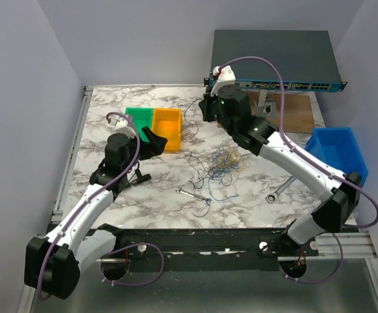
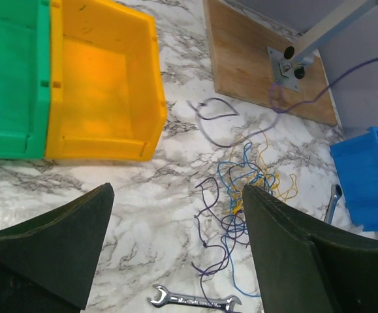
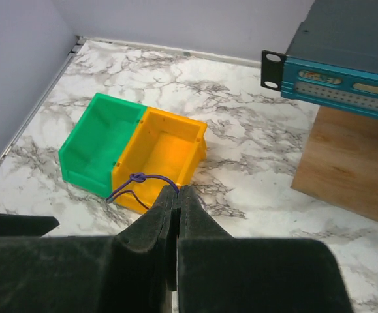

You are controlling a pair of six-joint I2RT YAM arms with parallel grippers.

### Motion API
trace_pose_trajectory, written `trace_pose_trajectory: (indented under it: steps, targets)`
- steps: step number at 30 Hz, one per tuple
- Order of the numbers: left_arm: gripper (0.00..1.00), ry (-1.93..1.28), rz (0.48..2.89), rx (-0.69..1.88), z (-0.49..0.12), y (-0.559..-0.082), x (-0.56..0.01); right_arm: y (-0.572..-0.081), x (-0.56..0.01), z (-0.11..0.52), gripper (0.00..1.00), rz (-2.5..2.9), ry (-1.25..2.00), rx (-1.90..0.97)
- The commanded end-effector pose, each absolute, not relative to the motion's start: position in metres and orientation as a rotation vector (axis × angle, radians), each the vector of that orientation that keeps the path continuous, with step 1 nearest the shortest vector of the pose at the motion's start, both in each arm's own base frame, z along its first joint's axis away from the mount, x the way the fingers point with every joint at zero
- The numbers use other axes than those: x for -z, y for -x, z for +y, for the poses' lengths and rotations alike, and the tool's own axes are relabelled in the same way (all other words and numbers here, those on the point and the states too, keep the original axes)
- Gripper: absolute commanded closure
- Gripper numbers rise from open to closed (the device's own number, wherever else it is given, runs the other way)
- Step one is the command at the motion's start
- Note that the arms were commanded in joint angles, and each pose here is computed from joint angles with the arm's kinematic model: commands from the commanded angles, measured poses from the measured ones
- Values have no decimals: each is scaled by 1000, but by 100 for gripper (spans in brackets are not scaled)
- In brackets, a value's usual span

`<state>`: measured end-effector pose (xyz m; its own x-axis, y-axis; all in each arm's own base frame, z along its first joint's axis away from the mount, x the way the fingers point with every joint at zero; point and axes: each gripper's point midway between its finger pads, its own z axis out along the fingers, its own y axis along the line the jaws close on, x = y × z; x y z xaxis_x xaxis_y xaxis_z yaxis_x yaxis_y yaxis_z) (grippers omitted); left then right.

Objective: Untangle the cables

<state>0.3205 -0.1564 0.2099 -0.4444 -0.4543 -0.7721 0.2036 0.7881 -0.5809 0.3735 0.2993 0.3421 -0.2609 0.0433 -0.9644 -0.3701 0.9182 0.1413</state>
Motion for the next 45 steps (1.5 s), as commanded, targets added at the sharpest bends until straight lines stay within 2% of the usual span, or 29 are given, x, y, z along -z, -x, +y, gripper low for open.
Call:
trace_pose_trajectory:
  steps: [1, 6, 14, 27, 36, 38, 45]
  targets:
    - [16, 322, 1925, 707, -134, -316, -198, -389, -351, 329, 99, 1760, 245, -485]
    - [16, 421, 1991, 658, -116, -317, -185, -411, -344, 357, 99, 1769, 261, -503]
    - [16, 479, 1947, 645, -103, -315, -187, -449, -309, 385, 99, 1840, 246, -426]
    - [16, 505, 1937, 631, -98, -312, -185, -476, -243, 443, 99, 1917, 309, -473]
    - [16, 501, 1913, 624, -94, -308, -189, -467, -193, 493, 99, 1970, 378, -721]
    - [16, 512, 1901, 593, -88, -307, -189, -453, -188, 518, 99, 1931, 436, -923]
    - [16, 505, 1874, 570, -82, -302, -193, -451, -189, 531, 99, 1873, 405, -1159]
